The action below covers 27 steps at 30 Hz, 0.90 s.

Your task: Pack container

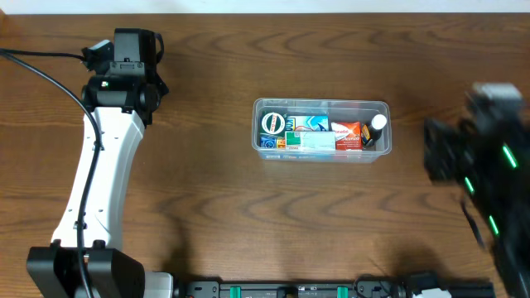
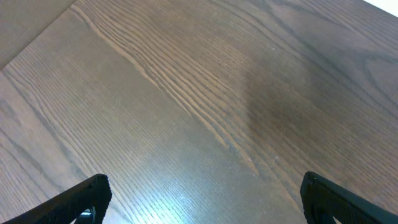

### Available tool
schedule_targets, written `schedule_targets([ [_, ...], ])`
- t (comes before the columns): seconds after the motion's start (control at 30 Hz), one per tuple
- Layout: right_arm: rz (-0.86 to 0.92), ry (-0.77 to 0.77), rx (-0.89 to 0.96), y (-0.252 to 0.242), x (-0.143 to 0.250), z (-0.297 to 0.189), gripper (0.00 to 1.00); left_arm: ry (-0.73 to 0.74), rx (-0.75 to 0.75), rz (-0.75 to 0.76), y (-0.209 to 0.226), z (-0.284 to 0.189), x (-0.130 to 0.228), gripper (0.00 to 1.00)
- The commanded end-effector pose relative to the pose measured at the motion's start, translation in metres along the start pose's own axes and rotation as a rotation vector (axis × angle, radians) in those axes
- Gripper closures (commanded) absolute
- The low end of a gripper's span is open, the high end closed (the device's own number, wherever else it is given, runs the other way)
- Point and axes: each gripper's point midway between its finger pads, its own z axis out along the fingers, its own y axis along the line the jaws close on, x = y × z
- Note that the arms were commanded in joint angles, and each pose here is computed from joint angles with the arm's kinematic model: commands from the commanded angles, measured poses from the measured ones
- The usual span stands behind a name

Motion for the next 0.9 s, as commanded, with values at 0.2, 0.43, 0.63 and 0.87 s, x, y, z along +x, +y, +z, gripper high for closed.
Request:
schedule_targets([
  [0.2, -0.008, -0.244, -0.046, -0.010, 0.026, -0.118, 0.34, -0.015, -0.011, 0.002, 0.004, -0.003, -0.005, 0.02],
  [0.43, 0.000, -0.416, -0.073, -0.017, 0.053, -0.177, 0.29, -0.015, -0.011, 0.002, 0.004, -0.003, -0.005, 0.02],
  [0.63, -0.038, -0.474, -0.071, -0.023, 0.075, -0.200, 0.23, -0.015, -0.011, 0.002, 0.004, -0.003, -0.005, 0.02],
  [0.87, -0.048, -0.483, -0.064, -0.028, 0.099, -0.210, 0.02, -0.015, -0.011, 0.002, 0.004, -0.003, -0.005, 0.02],
])
